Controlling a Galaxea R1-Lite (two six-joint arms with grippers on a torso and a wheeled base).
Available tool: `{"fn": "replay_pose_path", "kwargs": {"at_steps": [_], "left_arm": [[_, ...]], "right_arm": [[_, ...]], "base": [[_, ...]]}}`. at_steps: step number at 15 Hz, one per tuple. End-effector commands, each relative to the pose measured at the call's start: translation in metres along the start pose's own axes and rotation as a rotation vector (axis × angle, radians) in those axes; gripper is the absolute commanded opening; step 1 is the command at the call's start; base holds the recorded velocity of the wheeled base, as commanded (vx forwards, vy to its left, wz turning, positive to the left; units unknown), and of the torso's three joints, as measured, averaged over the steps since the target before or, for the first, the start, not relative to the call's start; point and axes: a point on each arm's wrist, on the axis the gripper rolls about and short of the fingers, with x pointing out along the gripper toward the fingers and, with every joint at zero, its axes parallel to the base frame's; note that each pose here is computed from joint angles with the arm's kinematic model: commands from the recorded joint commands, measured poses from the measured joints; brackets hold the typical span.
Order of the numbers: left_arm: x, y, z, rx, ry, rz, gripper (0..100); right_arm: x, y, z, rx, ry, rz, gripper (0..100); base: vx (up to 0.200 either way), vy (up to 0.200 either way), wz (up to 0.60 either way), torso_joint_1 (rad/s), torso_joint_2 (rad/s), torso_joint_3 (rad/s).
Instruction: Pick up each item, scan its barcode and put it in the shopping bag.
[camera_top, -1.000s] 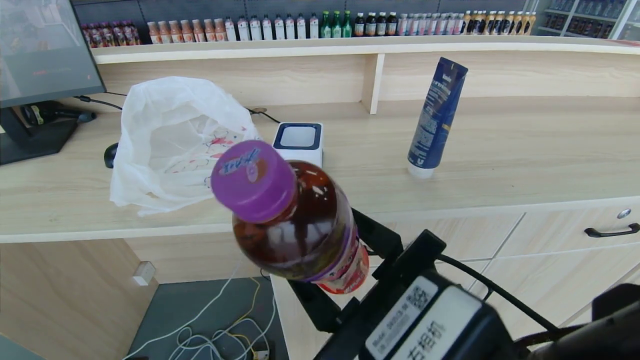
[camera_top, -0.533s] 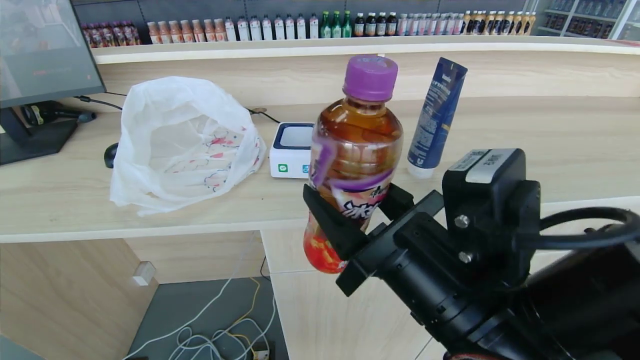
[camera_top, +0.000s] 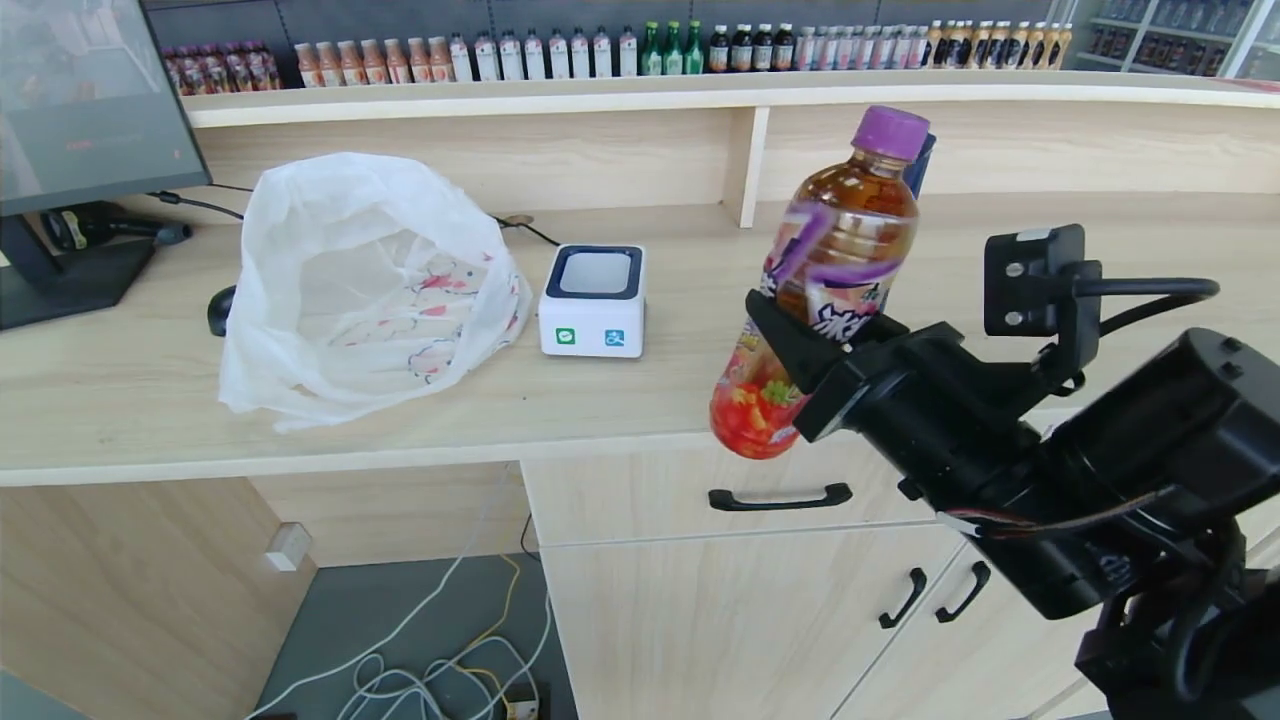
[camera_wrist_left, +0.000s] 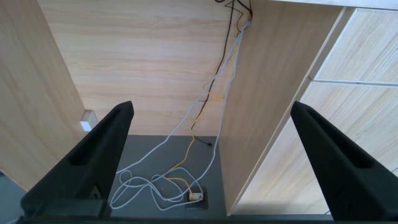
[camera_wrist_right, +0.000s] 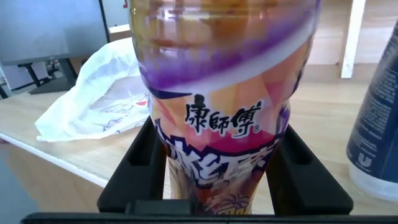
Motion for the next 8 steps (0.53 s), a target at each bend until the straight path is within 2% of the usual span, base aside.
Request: {"fn": "replay_pose_path", "kwargs": {"at_steps": [1, 8], "left_arm": [[0.0000, 0.0000, 0.0000, 0.000, 0.000, 0.001, 100], [0.0000, 0.0000, 0.0000, -0.002, 0.000, 0.001, 100]], "right_arm": [[-0.0018, -0.0184, -0.0030, 0.003, 0.012, -0.032, 0], [0.0081, -0.0261, -0.0014, 0.004, -0.024, -0.024, 0]], "base": [[0.000, 0.000, 0.00, 0.000, 0.00, 0.000], [0.000, 0.000, 0.00, 0.000, 0.00, 0.000]]}}
